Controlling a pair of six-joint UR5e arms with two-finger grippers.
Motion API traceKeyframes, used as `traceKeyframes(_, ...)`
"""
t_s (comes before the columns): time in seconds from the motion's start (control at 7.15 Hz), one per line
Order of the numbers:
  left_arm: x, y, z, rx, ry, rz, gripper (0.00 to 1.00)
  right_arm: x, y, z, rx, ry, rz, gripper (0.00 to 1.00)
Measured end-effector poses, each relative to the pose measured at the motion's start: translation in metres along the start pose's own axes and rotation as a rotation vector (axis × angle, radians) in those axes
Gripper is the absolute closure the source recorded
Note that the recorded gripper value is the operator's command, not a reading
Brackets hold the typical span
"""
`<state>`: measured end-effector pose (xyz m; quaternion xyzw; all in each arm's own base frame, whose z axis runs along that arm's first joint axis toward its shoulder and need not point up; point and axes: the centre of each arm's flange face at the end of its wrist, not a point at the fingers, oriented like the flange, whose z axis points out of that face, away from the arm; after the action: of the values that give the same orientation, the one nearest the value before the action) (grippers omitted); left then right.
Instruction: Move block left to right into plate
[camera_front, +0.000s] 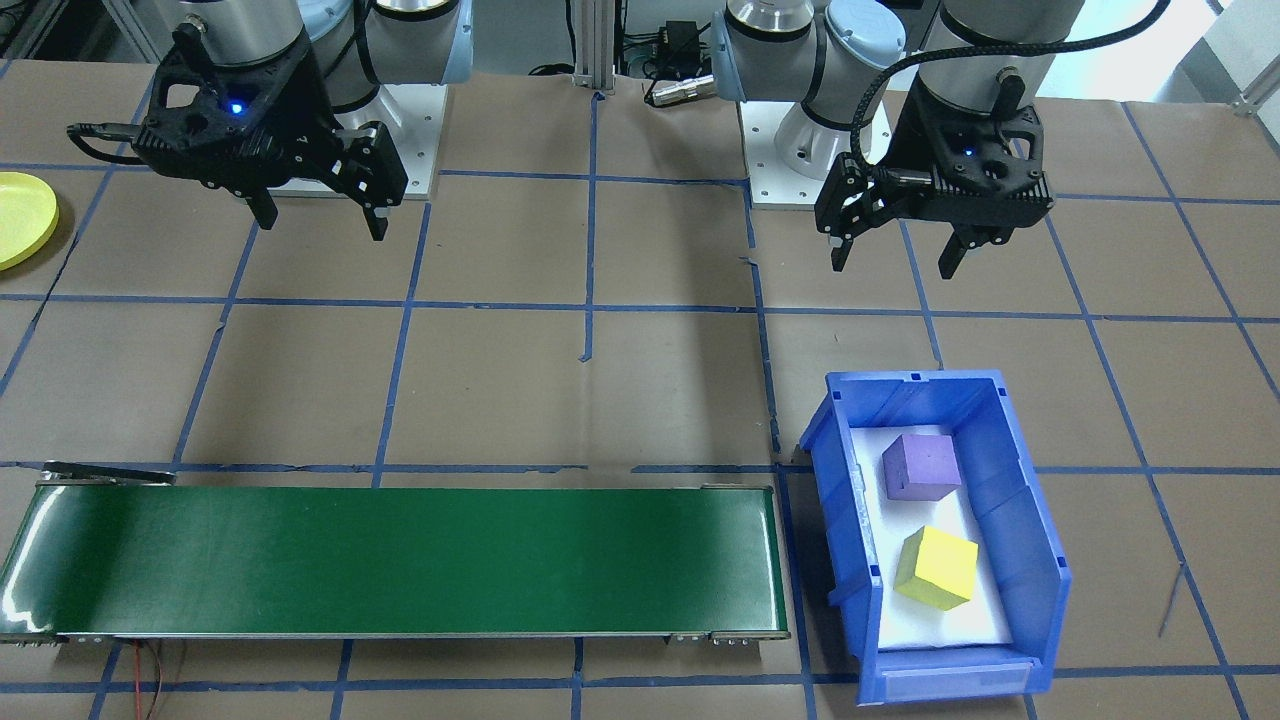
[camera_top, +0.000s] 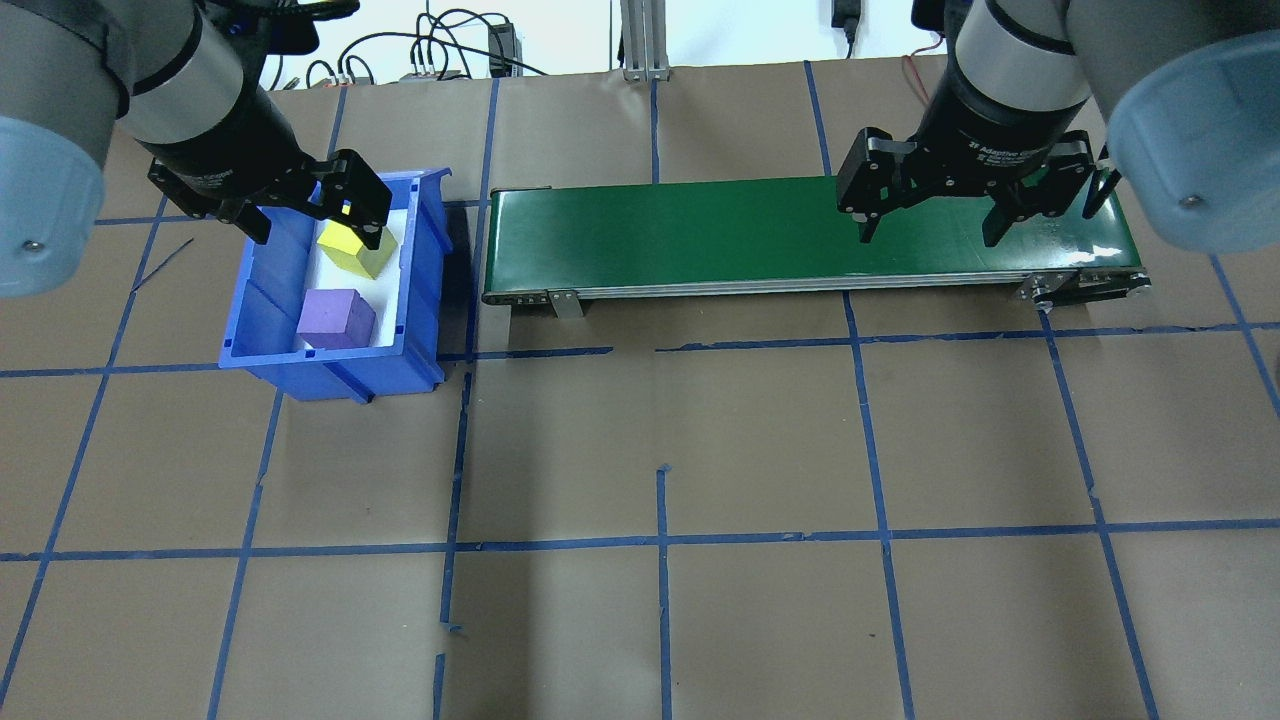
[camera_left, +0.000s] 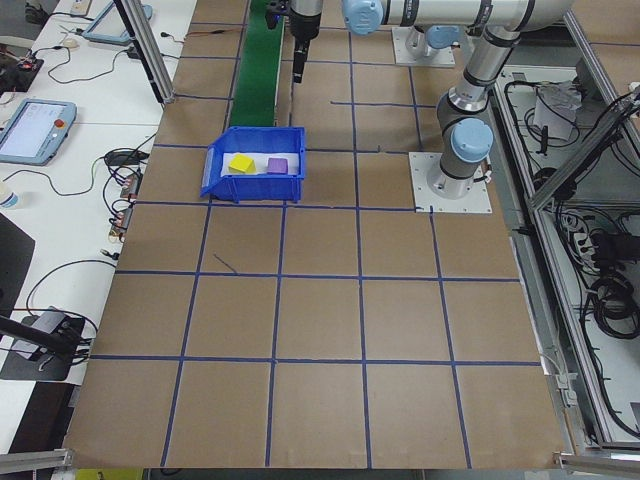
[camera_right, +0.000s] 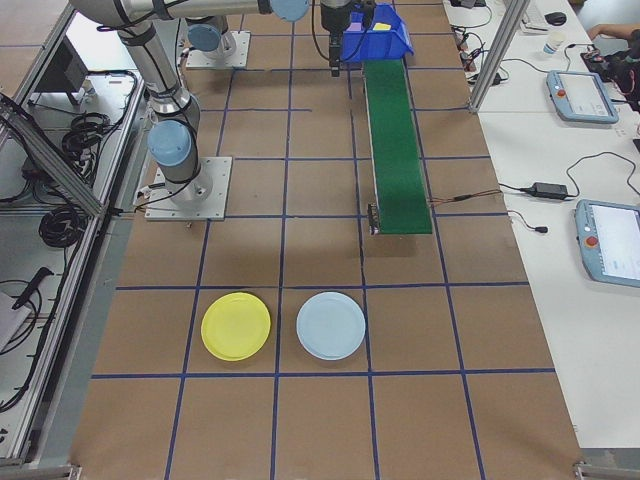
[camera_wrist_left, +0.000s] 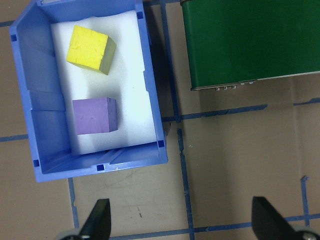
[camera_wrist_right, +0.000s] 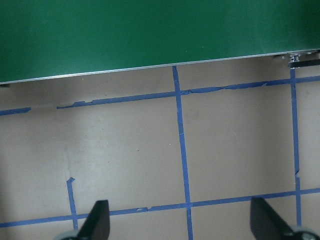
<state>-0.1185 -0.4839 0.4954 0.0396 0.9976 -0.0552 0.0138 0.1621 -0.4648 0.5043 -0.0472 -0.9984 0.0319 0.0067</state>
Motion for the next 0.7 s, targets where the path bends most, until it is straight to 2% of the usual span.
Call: traceKeyframes(0.7,-0.0019,0.0001,-0.0026,0.001,-0.002,-0.010,0.00,0.0007,-0.0003,-0.0004,0.002,0.003,0.001,0.00)
